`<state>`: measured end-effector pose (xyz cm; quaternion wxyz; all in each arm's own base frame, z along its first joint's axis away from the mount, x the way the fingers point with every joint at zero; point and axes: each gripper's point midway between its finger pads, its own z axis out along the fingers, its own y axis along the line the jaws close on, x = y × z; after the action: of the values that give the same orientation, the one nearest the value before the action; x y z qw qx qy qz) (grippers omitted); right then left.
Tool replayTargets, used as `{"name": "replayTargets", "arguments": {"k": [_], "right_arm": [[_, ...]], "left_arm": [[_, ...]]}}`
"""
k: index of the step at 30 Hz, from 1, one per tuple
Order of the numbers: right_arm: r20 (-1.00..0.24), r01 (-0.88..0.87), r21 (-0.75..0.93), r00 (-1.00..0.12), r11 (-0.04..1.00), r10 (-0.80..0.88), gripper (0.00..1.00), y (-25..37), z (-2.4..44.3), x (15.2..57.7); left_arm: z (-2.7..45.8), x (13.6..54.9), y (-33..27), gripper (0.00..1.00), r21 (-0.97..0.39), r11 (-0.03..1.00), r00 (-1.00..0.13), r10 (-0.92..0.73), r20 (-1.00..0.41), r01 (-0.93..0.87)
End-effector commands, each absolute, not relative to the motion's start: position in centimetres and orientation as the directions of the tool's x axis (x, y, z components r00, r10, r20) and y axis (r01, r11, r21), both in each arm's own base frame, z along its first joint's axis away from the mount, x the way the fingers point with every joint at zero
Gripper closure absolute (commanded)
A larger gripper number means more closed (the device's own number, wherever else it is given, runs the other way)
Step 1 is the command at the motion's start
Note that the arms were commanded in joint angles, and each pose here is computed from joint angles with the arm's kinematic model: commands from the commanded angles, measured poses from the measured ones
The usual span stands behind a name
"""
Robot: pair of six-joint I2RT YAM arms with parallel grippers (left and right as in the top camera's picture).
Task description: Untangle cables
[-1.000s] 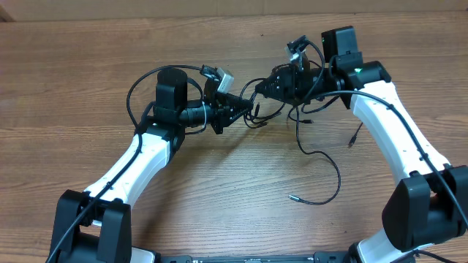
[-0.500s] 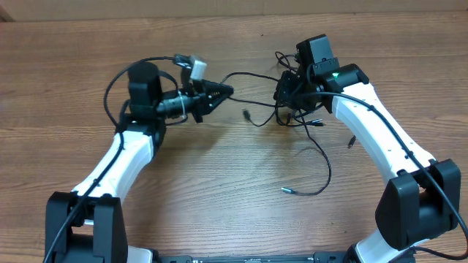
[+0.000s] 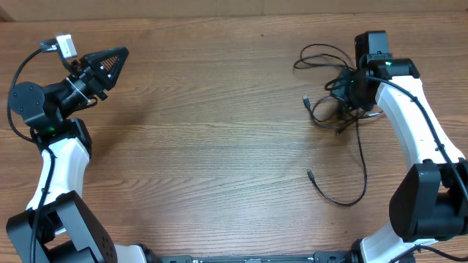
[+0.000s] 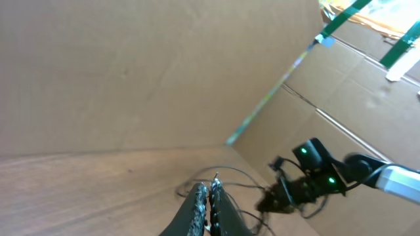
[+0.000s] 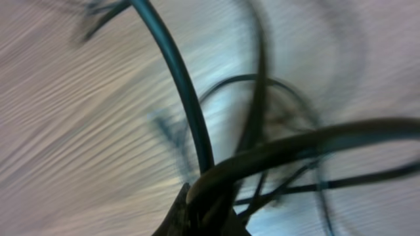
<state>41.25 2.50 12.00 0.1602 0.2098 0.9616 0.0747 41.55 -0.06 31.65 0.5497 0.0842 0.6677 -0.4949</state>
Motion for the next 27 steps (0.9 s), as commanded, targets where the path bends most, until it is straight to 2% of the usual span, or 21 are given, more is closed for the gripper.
{"name": "replayTargets", "arguments": {"k": [1, 3, 5, 10, 13, 16, 17, 19, 20, 21, 25, 27], "right_arm": [[-0.369, -0.248, 0.647, -0.929, 0.721, 0.011, 0.96, 14.2, 17.2, 40.7], [-0.451, -0.402, 0.725, -0.891, 0.559, -0.055, 0.96, 17.2, 19.9, 39.9], [-0.512, -0.483, 0.730, -0.855, 0.484, -0.081, 0.96, 18.8, 21.3, 39.8], [-0.550, -0.524, 0.709, -0.830, 0.472, -0.094, 0.96, 19.6, 21.7, 40.1], [-0.548, -0.521, 0.711, -0.832, 0.472, -0.094, 0.83, 19.6, 21.6, 40.0], [-0.542, -0.516, 0.714, -0.835, 0.473, -0.094, 0.81, 19.6, 21.6, 40.0], [-0.538, -0.513, 0.716, -0.838, 0.473, -0.094, 0.78, 19.6, 21.5, 39.9], [-0.533, -0.508, 0.719, -0.841, 0.474, -0.093, 0.64, 19.6, 21.5, 39.9], [-0.538, -0.511, 0.715, -0.838, 0.477, -0.093, 0.52, 19.5, 21.5, 40.0], [-0.548, -0.517, 0.703, -0.831, 0.488, -0.091, 0.48, 19.4, 21.4, 40.3], [-0.605, -0.553, 0.659, -0.793, 0.510, -0.077, 0.29, 19.0, 21.9, 41.7], [-0.624, -0.558, 0.654, -0.780, 0.511, -0.053, 0.18, 18.9, 22.7, 42.4]], "left_arm": [[32.2, 40.7, -2.3, 0.94, -0.572, 0.437, -0.426, -0.391, -0.816, 0.694], [32.2, 40.6, -3.6, 0.93, -0.562, 0.420, -0.429, -0.372, -0.823, 0.713], [32.2, 40.4, -5.3, 0.90, -0.545, 0.396, -0.431, -0.345, -0.834, 0.739], [31.7, 40.0, -8.7, 0.80, -0.482, 0.361, -0.403, -0.275, -0.873, 0.798], [30.6, 40.2, -10.0, 0.78, -0.499, 0.357, -0.430, -0.259, -0.865, 0.789], [29.5, 40.3, -10.6, 0.77, -0.510, 0.360, -0.450, -0.240, -0.860, 0.781], [29.4, 40.3, -10.6, 0.76, -0.514, 0.361, -0.455, -0.241, -0.857, 0.778], [29.2, 40.5, -10.5, 0.76, -0.528, 0.370, -0.465, -0.251, -0.849, 0.764], [29.2, 40.6, -10.5, 0.76, -0.540, 0.370, -0.475, -0.258, -0.841, 0.756], [29.2, 40.5, -10.9, 0.75, -0.540, 0.363, -0.477, -0.253, -0.842, 0.760], [29.2, 40.1, -12.2, 0.53, -0.543, 0.338, -0.488, -0.238, -0.840, 0.769], [29.2, 40.0, -12.7, 0.26, -0.543, 0.329, -0.491, -0.233, -0.840, 0.773]]}}
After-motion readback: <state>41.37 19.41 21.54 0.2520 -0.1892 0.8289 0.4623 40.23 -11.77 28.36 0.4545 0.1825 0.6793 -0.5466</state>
